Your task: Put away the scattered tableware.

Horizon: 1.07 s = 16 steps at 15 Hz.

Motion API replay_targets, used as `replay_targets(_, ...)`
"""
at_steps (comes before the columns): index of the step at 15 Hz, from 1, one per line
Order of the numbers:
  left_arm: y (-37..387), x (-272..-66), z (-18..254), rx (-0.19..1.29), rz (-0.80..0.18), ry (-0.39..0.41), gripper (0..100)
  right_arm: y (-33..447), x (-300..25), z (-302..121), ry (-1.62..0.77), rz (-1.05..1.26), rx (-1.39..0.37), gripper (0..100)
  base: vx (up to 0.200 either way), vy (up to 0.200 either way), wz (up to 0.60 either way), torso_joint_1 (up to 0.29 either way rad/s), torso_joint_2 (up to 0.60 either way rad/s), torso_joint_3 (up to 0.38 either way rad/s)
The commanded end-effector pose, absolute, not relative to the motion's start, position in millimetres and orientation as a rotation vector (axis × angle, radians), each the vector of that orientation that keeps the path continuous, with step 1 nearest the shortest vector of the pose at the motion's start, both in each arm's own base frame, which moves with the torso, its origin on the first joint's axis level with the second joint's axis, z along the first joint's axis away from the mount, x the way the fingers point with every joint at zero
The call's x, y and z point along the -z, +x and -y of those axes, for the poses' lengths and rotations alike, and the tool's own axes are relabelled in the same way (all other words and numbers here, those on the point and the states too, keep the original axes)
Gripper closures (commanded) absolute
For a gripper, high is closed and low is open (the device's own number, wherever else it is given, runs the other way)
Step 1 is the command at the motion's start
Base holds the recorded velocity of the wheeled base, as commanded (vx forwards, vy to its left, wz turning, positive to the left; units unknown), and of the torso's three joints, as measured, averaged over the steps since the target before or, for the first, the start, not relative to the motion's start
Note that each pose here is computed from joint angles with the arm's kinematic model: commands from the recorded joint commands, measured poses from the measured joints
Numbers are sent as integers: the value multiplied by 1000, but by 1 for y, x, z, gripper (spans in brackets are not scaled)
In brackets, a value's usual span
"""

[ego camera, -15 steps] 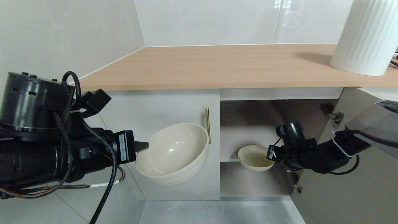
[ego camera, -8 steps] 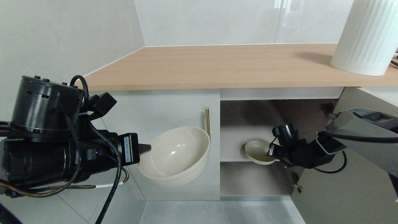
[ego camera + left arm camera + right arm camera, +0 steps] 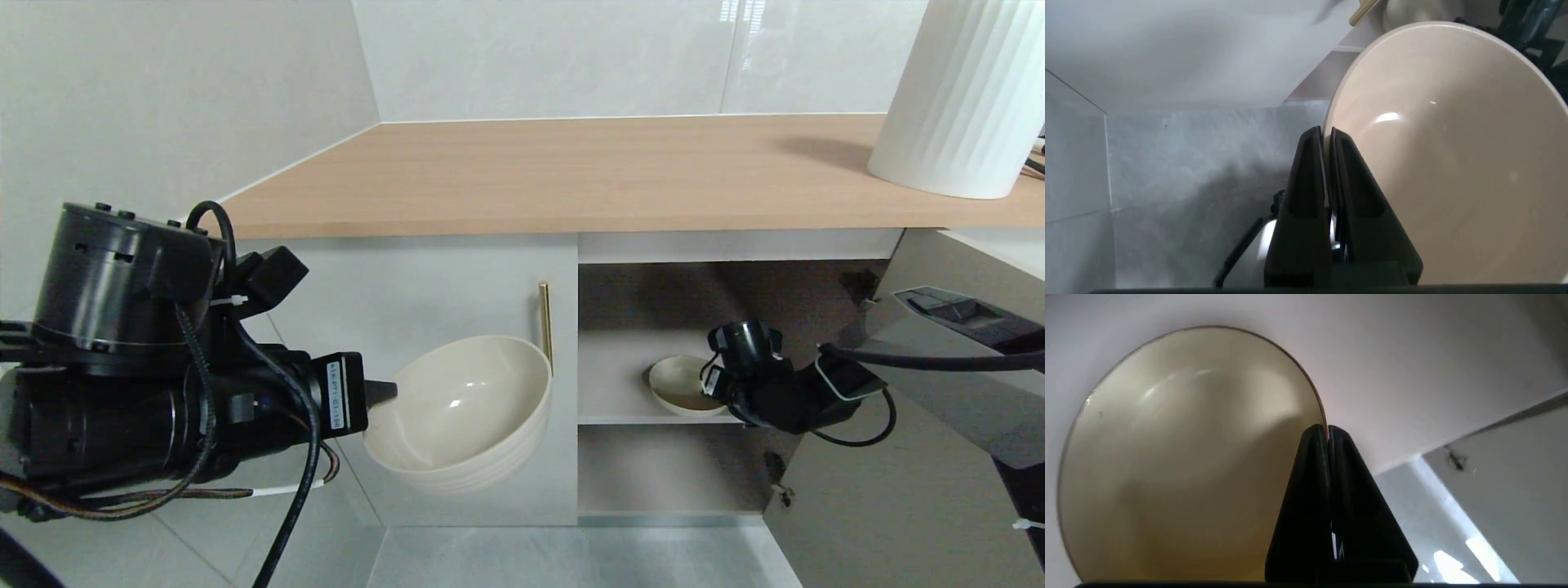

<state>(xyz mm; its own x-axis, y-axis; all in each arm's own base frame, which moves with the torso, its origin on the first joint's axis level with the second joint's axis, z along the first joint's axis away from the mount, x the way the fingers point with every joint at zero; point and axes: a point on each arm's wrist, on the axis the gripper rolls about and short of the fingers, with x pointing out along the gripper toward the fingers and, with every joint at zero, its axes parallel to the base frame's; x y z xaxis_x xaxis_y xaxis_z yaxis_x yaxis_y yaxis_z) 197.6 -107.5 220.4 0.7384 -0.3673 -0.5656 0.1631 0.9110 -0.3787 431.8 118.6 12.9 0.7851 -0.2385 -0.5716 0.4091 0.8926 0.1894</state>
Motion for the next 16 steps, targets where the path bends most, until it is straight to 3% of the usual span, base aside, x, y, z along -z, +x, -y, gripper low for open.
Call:
replay_targets(1,198,-220,108,297,-683,-316,100,435,-13,-120,316,-560,355,100,0,0,0,0,0,0)
replay_targets(12,199,-218,108,292,-690,-315,100,445,-12,-123,320,-526,374,100,0,0,0,0,0,0)
replay_targets(13,199,-218,109,294,-691,-316,100,447,-14,-124,324,-519,372,0,0,0,0,0,0,0)
replay_targets(16,200,-219,109,295,-688,-315,100,447,-16,-124,335,-511,372,0,0,0,0,0,0,0)
